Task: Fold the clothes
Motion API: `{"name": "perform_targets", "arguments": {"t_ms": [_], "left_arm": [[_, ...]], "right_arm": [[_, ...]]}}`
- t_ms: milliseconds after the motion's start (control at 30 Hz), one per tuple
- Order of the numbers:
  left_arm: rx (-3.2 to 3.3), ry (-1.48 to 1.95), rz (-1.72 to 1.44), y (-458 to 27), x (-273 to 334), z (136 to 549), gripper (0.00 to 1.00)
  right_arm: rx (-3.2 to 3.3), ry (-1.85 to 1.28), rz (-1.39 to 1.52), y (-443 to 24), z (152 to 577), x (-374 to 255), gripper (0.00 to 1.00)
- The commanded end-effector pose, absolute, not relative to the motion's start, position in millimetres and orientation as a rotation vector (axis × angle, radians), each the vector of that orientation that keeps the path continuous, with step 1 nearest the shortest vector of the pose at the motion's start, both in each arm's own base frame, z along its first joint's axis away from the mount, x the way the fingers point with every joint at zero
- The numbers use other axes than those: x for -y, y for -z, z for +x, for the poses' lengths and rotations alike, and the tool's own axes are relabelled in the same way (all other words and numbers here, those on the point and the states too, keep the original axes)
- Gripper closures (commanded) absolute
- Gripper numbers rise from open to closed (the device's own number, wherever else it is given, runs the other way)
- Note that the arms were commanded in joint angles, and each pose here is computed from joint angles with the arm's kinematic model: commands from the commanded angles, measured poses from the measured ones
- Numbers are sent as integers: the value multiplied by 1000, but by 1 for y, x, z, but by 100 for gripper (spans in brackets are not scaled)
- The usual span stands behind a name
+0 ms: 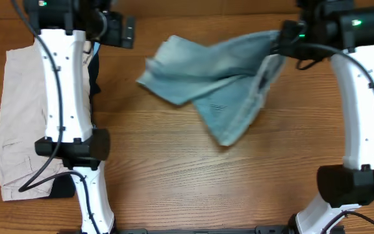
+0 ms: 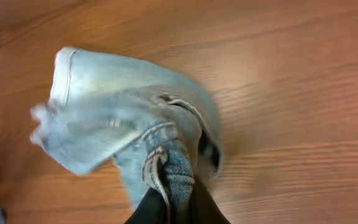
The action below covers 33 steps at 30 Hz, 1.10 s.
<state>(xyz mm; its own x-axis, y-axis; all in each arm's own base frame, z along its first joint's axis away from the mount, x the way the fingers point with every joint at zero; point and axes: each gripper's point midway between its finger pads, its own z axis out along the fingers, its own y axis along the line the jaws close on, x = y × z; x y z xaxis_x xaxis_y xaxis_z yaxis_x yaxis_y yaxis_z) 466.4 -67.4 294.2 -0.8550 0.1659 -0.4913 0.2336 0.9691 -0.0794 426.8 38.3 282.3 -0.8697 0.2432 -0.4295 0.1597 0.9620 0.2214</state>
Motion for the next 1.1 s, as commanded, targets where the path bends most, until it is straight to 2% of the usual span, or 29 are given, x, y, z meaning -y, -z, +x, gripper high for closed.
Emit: {"name": "perform_targets", "arguments": {"t_ms": [0,267,467,933,1067], "left_arm": [[-2587,295,515,-296,127,451,0],[-2583,351,1022,-244,251,406,0],[-2531,366,1309,-190,317,376,0],[-2371,485,1785,-95,396,286,0],[-2292,434,1854,-75,410,275,0]], "right_arm": [[-2669,-311,309,-269,426,-20,96],[-2719,-334,409,-227,426,15,95],[-2686,-317,485,-225,429,41,93],[-2666,-295,528,-225,427,64,89],[-2668,-295,529,-225,427,64,89]]}}
